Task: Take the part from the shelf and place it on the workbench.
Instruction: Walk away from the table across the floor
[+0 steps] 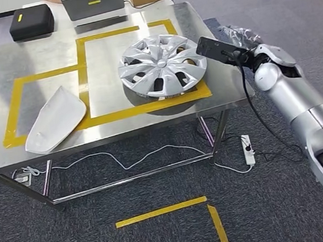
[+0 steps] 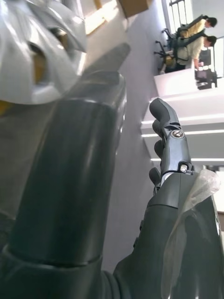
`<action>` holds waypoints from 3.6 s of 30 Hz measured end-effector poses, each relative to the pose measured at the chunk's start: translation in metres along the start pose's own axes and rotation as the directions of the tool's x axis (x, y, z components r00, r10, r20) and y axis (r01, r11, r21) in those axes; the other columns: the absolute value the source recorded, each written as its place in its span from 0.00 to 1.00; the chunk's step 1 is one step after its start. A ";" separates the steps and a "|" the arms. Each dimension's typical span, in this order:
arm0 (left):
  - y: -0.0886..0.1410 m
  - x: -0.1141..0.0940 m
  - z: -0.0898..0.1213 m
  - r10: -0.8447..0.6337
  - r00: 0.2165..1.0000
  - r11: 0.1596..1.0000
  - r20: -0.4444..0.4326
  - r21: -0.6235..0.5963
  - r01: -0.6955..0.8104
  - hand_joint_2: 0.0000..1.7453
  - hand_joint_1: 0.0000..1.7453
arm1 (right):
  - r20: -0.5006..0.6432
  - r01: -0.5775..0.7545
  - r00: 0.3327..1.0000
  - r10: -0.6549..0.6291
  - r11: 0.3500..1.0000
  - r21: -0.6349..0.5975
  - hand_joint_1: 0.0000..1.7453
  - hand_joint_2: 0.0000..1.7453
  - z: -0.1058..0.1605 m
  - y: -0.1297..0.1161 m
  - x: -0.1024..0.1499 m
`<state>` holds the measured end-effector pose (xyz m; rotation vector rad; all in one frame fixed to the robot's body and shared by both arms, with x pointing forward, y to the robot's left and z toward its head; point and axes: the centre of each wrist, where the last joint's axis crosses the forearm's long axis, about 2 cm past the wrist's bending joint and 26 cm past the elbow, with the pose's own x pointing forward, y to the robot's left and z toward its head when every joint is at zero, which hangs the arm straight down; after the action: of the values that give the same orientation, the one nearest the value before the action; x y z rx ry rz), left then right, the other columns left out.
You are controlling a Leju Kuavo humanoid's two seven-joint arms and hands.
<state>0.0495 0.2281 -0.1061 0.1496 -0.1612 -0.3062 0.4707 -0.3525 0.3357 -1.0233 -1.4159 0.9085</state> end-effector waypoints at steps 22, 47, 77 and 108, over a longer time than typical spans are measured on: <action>-0.030 -0.006 0.009 0.068 0.994 0.998 0.091 -0.013 -0.067 0.25 0.00 | -0.188 0.573 0.807 -0.560 0.820 0.018 0.00 1.00 0.248 0.234 -0.102; -0.012 -0.051 0.013 0.389 0.915 0.918 0.106 0.037 -0.394 0.00 0.00 | -0.937 0.790 0.337 0.088 0.516 0.333 0.00 0.00 0.475 0.406 -0.066; -0.029 -0.031 0.068 0.831 0.555 0.550 0.040 0.094 -0.830 0.00 0.00 | -0.960 0.825 0.278 0.024 0.507 0.251 0.00 0.00 0.470 0.414 -0.036; -0.029 -0.024 0.051 0.782 0.619 0.621 0.076 0.000 -0.784 0.00 0.00 | -0.948 0.814 0.316 0.027 0.506 0.286 0.00 0.00 0.467 0.414 -0.036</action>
<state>0.0092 0.2020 -0.0648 0.0875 -0.2863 0.5892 0.0453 -0.2418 -0.1081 -0.2115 -0.2004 0.2760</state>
